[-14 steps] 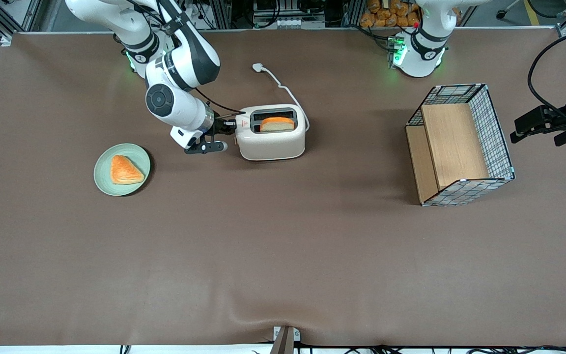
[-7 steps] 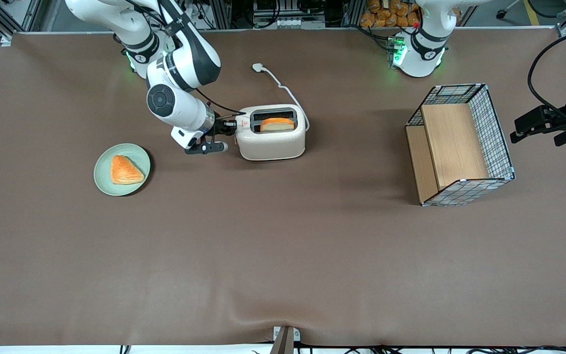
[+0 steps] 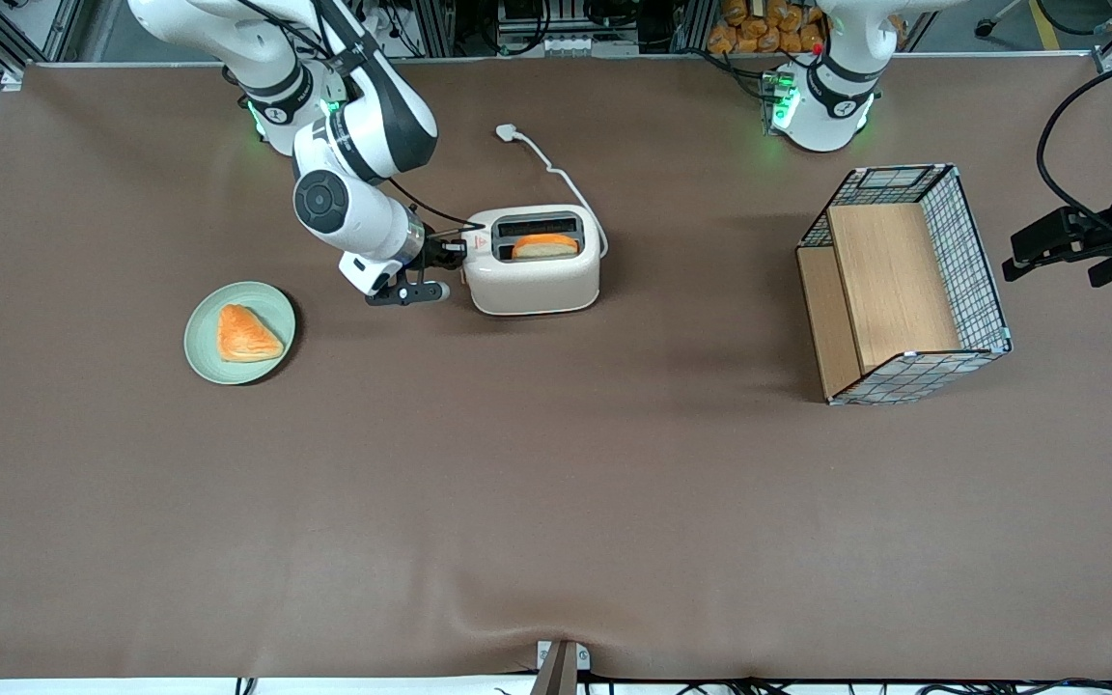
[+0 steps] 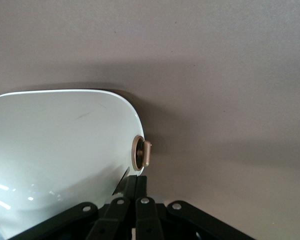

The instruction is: Press toaster button with right arm

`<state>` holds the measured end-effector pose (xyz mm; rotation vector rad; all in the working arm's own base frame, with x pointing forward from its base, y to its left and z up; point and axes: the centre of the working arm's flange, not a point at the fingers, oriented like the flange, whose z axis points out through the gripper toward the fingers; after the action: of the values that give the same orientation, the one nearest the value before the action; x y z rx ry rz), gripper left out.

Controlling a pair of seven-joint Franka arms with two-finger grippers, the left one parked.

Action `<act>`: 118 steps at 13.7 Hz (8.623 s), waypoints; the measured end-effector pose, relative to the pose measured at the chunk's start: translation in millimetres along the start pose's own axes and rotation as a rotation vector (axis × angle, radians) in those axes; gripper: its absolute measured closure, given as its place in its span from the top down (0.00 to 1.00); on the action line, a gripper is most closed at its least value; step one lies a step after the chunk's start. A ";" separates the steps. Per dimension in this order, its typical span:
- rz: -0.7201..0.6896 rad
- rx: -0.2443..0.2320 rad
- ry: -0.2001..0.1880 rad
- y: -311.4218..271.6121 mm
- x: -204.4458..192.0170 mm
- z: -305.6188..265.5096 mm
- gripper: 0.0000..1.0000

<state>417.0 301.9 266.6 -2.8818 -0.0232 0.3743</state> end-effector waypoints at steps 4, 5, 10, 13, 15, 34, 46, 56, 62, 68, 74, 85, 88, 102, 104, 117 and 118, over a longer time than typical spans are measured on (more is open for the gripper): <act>0.002 -0.006 0.005 1.2 1.8 8.5 0.01; 0.002 -0.006 0.006 1.2 1.8 8.5 0.01; 0.002 -0.005 0.013 1.2 2.0 8.8 0.01; 0.002 -0.005 0.016 1.4 1.9 9.1 0.01; 0.002 -0.005 0.016 1.4 1.9 9.1 0.01; -0.005 0.016 0.021 5.7 2.1 12.5 0.01; -0.009 0.019 0.022 6.2 1.9 13.2 0.01; -0.035 0.031 -0.105 -14.5 6.2 -6.1 0.09; -0.027 -0.032 -0.203 -19.0 32.2 -95.4 0.70; 0.039 -0.117 -0.147 13.1 61.3 -219.7 1.00; 0.093 -0.087 -0.080 96.0 84.3 -317.2 1.00; 0.098 -0.194 0.065 127.7 71.2 -402.2 1.00; 0.114 -0.189 0.167 128.7 37.9 -448.1 1.00; 0.173 -0.190 0.270 187.2 -12.8 -490.8 1.00; 0.169 -0.190 0.274 204.1 -13.1 -494.9 1.00; 0.162 -0.189 0.243 234.6 -7.1 -481.4 1.00; 0.161 -0.189 0.250 236.3 -2.4 -475.6 1.00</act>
<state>532.0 -37.1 659.0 -3.1052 0.2296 0.0381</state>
